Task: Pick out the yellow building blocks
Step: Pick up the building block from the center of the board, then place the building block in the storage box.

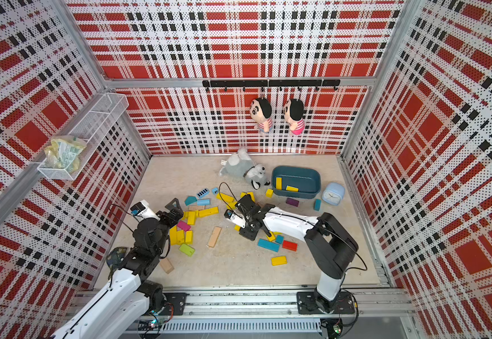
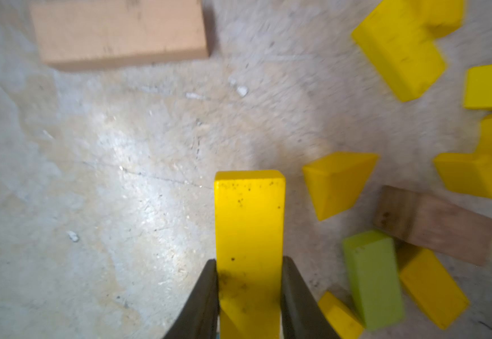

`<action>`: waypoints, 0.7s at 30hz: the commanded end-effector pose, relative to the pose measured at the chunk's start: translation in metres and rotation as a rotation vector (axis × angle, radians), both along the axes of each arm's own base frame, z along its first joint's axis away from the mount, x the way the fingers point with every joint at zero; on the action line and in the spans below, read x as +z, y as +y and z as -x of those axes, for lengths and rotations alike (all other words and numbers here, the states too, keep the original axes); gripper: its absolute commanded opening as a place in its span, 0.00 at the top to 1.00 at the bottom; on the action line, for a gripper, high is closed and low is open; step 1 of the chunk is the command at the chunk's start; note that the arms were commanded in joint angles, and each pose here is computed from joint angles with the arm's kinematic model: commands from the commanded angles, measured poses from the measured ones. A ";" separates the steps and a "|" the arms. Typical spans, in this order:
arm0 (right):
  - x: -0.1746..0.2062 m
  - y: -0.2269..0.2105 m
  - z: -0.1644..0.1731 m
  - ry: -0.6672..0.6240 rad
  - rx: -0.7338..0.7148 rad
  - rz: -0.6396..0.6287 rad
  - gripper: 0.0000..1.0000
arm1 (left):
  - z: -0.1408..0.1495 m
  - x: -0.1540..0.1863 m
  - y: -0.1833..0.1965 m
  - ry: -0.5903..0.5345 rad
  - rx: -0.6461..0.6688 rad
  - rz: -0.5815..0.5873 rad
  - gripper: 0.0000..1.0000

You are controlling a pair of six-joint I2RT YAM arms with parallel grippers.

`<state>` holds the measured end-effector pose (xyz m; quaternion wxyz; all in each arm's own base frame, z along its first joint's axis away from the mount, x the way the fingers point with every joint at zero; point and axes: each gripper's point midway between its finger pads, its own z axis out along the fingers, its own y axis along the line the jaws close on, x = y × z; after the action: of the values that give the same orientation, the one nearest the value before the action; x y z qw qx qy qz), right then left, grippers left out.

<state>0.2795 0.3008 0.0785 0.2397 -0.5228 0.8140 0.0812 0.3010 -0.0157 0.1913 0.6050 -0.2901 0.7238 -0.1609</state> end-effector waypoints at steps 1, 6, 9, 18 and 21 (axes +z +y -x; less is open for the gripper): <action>0.060 0.002 -0.037 -0.091 -0.188 -0.205 0.94 | -0.002 0.002 -0.001 0.003 -0.008 -0.004 0.02; 0.095 -0.039 -0.090 -0.093 -0.533 -0.293 1.00 | -0.004 0.002 0.002 0.002 0.012 0.002 0.02; 0.104 -0.064 -0.115 -0.083 -0.717 -0.347 1.00 | -0.005 0.006 0.006 -0.010 0.042 0.002 0.02; 0.090 -0.135 -0.173 -0.050 -1.085 -0.356 1.00 | -0.025 0.006 0.000 0.015 0.044 -0.023 0.02; 0.084 -0.150 -0.193 -0.057 -1.135 -0.359 1.00 | -0.034 0.001 -0.008 0.031 0.022 -0.023 0.01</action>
<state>0.4577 0.1664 0.1660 0.3529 -0.0040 0.9329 0.0723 0.3239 -0.0162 0.1747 0.5825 -0.3011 0.7444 -0.1259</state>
